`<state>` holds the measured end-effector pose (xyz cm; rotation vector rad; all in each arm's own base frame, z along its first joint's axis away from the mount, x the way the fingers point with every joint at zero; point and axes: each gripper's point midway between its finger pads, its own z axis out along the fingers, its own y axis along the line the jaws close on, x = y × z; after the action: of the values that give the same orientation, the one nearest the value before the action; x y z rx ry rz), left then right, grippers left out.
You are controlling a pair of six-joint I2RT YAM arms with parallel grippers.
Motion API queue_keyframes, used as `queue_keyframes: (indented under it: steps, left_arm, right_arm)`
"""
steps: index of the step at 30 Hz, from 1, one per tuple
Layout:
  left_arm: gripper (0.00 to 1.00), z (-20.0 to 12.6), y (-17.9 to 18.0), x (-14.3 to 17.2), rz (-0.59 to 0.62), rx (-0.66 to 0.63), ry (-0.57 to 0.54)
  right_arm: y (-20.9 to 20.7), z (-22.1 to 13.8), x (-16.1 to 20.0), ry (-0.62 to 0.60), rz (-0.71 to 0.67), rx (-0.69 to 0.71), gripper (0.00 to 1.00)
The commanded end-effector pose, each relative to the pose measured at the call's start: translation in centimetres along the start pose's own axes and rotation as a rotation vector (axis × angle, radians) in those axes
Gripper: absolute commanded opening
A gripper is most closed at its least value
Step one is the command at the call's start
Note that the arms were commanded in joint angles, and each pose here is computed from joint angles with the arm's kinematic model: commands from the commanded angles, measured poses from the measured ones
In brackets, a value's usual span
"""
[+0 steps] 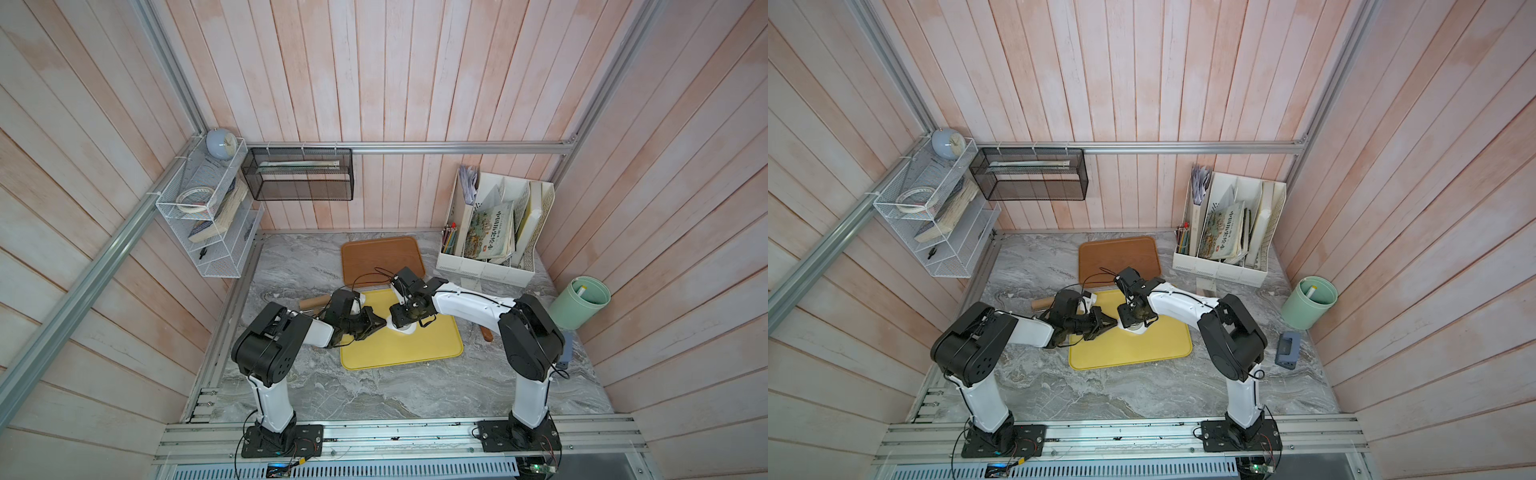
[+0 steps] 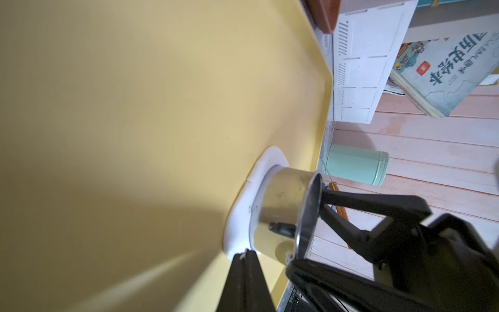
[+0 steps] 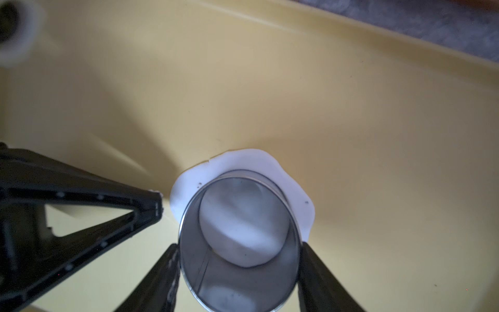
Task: Roll out the dumpling wrappers from the dough
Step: Pick up the dumpling mold from the work surface.
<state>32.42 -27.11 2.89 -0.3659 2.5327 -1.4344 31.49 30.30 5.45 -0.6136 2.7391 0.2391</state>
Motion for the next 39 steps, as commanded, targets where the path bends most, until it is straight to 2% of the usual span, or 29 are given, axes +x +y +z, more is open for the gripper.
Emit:
queue_keyframes:
  steps: [1,7,18,39]
  left_arm:
    - [0.01,0.8,-1.6,-0.8,0.028,0.066,-0.013]
    - [0.00,1.1,0.6,-0.4,0.015,-0.021,-0.010]
    - [0.00,1.5,3.5,0.7,-0.030,-0.094,0.020]
    - [0.00,1.3,5.6,1.4,-0.051,-0.169,0.035]
  right_arm:
    - [0.2,-0.8,-1.3,-0.028,-0.003,-0.011,0.53]
    - [-0.2,-0.9,-1.3,-0.032,0.011,-0.015,0.51]
    - [-0.5,-1.7,-1.9,-0.054,0.033,-0.035,0.50]
    - [-2.1,-3.7,-3.1,-0.093,0.089,-0.041,0.47]
